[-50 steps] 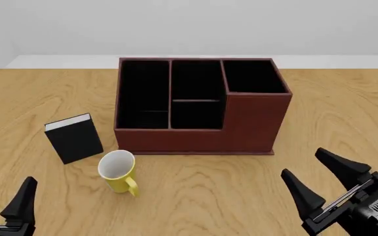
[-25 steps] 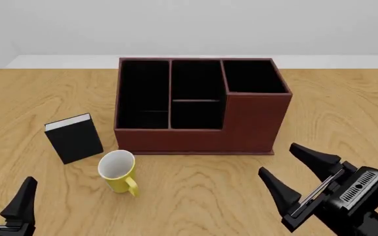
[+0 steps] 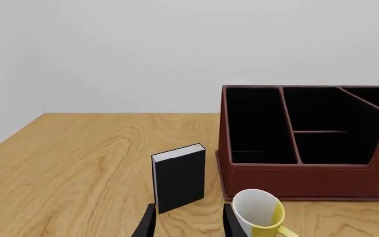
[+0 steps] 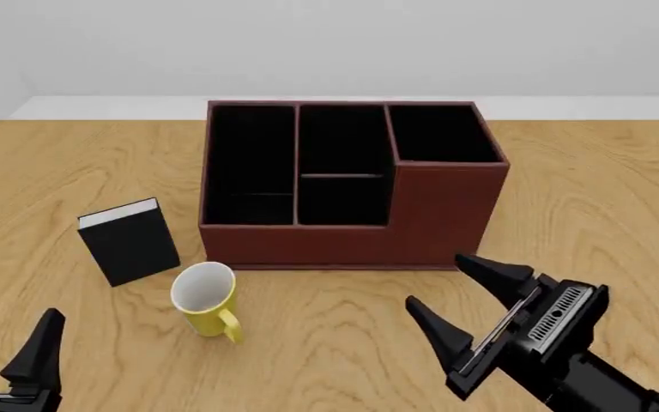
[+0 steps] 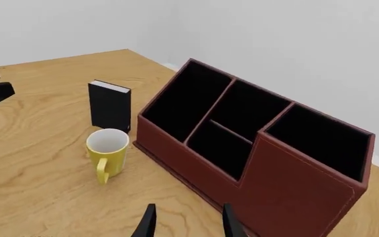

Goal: Pick up the yellow and white mug and place it to the right of the caddy.

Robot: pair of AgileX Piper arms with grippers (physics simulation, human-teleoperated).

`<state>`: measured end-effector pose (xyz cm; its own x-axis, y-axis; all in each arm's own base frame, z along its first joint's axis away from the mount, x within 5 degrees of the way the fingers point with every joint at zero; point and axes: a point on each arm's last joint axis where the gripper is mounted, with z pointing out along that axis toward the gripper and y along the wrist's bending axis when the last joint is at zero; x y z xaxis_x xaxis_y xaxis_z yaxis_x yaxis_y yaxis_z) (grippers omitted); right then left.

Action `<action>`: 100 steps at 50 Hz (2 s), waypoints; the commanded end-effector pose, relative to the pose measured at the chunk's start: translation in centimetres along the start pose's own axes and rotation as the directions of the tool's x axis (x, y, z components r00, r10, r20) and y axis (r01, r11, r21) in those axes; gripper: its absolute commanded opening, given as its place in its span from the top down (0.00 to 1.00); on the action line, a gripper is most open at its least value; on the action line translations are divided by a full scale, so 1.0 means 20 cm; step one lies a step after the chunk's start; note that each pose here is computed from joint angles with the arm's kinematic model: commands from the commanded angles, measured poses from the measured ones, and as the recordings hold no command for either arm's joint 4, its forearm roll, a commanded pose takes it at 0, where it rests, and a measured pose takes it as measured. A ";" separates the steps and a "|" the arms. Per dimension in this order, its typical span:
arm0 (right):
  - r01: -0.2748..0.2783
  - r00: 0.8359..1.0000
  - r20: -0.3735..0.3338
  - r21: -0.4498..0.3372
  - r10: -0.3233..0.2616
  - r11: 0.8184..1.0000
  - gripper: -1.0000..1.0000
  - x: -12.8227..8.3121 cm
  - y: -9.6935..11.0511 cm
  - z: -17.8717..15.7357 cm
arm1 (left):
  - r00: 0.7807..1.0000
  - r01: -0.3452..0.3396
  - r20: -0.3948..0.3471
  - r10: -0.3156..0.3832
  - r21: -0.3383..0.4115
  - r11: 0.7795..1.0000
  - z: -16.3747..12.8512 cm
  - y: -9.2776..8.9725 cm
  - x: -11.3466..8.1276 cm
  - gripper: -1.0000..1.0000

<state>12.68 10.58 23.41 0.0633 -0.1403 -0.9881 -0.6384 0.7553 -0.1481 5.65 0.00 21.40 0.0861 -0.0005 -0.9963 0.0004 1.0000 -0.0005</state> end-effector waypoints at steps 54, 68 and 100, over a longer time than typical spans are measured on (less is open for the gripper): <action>-0.007 0.993 -0.114 -0.193 -0.016 0.981 0.00 0.26 0.28 0.53 | 1.000 0.000 0.000 0.000 0.000 1.000 0.00 0.00 0.00 0.00; 0.000 0.993 -0.117 -0.226 -0.027 0.974 0.00 0.28 0.34 0.60 | 1.000 0.000 0.000 0.000 0.000 1.000 0.00 0.00 0.00 0.00; 0.011 0.990 -0.133 -0.263 -0.048 0.965 0.00 0.35 0.44 0.73 | 1.000 0.000 0.000 0.000 0.000 1.000 0.00 0.00 0.00 0.00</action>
<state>18.53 24.73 15.04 -0.0111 -0.2520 -0.9677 -0.8101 0.5696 -0.1390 5.65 0.00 21.40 0.0860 -0.0005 -0.9963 0.0004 1.0000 -0.0005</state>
